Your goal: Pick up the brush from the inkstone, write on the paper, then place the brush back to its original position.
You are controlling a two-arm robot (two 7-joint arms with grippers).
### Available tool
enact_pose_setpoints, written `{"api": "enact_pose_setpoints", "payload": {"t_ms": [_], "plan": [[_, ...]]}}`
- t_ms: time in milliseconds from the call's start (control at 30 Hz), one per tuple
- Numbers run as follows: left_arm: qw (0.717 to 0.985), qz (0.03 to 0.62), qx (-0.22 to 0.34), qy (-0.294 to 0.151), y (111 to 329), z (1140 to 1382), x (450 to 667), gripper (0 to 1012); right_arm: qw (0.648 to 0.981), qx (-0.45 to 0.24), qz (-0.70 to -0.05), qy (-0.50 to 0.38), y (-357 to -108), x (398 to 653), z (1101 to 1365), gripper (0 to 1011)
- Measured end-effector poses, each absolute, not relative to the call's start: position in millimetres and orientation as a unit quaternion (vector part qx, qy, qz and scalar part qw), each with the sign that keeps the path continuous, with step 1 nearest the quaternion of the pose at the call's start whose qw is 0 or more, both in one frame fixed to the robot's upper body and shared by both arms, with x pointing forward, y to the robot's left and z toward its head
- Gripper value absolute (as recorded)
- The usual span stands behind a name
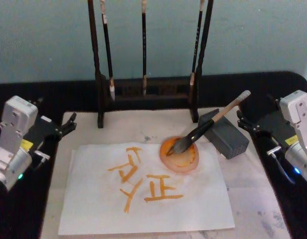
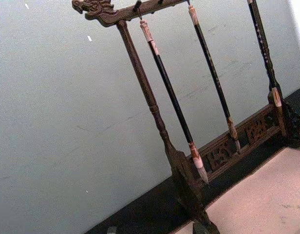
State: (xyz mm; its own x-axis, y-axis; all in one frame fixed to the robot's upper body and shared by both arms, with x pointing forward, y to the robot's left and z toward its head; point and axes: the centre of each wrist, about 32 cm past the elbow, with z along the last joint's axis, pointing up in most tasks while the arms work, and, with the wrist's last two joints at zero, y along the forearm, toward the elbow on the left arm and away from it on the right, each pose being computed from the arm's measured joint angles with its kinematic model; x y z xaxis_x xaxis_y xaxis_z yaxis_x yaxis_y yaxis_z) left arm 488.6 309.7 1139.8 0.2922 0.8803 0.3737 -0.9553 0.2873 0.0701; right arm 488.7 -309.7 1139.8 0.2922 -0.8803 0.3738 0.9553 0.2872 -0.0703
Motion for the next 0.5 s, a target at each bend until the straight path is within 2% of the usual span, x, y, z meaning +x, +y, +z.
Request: {"api": "enact_pose_setpoints", "payload": {"t_ms": [500], "plan": [[0.791, 0.58, 0.141, -0.132, 309.7, 1139.8, 488.6, 1010, 0.791, -0.142, -0.58, -0.132, -309.7, 488.6, 1139.8, 1000]]}}
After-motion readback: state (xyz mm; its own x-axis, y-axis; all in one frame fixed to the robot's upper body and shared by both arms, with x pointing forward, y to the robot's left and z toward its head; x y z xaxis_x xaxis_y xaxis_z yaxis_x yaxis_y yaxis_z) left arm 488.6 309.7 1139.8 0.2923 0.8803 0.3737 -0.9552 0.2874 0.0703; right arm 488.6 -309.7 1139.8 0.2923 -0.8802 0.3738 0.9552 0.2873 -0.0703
